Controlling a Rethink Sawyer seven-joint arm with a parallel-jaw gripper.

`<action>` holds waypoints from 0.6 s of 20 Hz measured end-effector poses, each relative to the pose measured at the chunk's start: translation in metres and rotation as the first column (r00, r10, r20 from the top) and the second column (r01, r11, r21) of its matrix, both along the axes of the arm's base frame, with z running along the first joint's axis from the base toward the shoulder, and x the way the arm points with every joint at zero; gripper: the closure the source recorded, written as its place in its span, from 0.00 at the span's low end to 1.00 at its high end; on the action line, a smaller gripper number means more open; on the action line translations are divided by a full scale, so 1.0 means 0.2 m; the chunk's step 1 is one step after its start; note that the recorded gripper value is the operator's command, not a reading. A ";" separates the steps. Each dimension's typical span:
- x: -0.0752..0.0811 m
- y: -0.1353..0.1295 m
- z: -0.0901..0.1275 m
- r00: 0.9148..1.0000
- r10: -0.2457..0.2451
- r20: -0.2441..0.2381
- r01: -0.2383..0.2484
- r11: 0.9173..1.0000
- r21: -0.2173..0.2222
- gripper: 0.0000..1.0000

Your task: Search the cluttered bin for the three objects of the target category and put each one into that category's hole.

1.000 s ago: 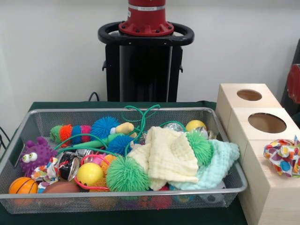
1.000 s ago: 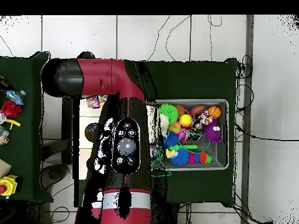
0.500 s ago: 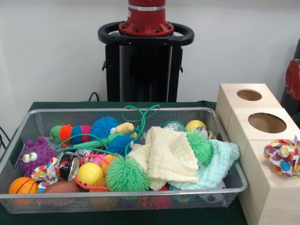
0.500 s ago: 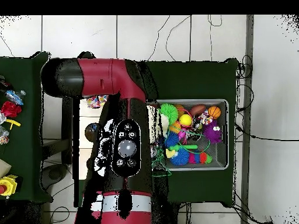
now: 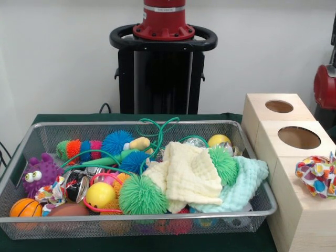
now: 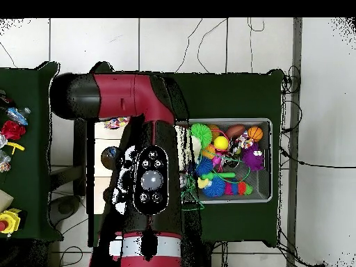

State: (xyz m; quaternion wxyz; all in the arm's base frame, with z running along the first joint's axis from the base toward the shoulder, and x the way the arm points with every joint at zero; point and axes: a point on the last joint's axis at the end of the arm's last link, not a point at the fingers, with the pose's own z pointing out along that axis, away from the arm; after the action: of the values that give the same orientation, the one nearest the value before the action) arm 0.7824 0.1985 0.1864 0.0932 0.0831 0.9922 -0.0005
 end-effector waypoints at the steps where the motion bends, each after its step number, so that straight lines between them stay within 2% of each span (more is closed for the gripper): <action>1: -0.01 0.00 0.00 1.000 0.000 -0.003 0.000 1.000 -0.001 1.00; 12: -0.12 -0.05 -0.11 0.998 0.023 -0.053 -0.026 0.998 -0.049 1.00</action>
State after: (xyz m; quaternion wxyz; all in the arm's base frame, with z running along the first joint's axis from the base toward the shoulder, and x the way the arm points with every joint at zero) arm 0.7593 0.1893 0.1638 0.0691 0.0686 0.9949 -0.0261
